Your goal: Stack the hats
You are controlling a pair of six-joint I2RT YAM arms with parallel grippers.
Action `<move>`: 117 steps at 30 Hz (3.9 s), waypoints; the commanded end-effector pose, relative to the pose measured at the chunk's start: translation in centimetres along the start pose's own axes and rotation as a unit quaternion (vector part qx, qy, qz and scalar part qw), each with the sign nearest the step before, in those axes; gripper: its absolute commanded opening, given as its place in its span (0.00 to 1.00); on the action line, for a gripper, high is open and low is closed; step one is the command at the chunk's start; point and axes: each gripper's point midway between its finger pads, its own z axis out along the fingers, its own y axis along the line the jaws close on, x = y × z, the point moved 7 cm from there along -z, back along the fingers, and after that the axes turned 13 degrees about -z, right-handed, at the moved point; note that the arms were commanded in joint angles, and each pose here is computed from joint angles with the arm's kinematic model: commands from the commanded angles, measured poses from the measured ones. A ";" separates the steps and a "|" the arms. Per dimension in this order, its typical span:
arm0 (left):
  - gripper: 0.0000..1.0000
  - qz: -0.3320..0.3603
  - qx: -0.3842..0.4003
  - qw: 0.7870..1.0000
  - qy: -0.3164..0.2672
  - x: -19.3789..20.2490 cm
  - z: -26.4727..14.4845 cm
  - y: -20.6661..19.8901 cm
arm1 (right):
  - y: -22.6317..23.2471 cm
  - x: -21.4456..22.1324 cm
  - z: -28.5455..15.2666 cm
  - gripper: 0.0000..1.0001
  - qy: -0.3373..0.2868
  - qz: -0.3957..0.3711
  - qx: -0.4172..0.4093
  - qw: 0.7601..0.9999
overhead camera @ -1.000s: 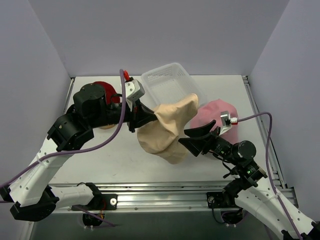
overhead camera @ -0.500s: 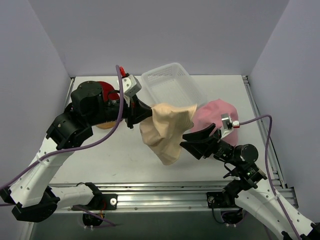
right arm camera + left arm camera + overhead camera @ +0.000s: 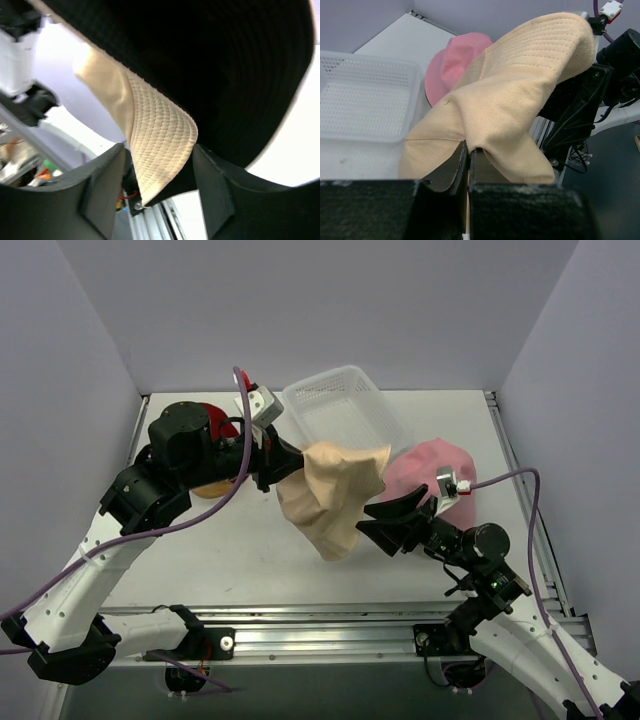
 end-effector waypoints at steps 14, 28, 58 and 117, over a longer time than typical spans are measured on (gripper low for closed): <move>0.02 -0.007 0.010 0.998 -0.054 -2.0 -0.1 -0.3 | -1.5 -1.0 2.4 0.66 -0.008 -0.069 0.004 0.998; 0.02 -0.022 -0.051 0.997 -0.054 -1.7 0.7 2.0 | 1.5 -3.7 1.8 0.37 -0.077 -0.076 -0.085 0.991; 0.02 -0.069 -0.132 0.988 -0.044 -0.9 2.3 4.4 | -0.5 -7.9 -0.6 0.00 -0.081 -0.054 0.158 0.983; 0.38 -0.075 -0.034 0.994 0.076 1.3 25.3 3.4 | -12.7 -6.9 -11.3 0.00 -0.041 -0.043 0.751 0.657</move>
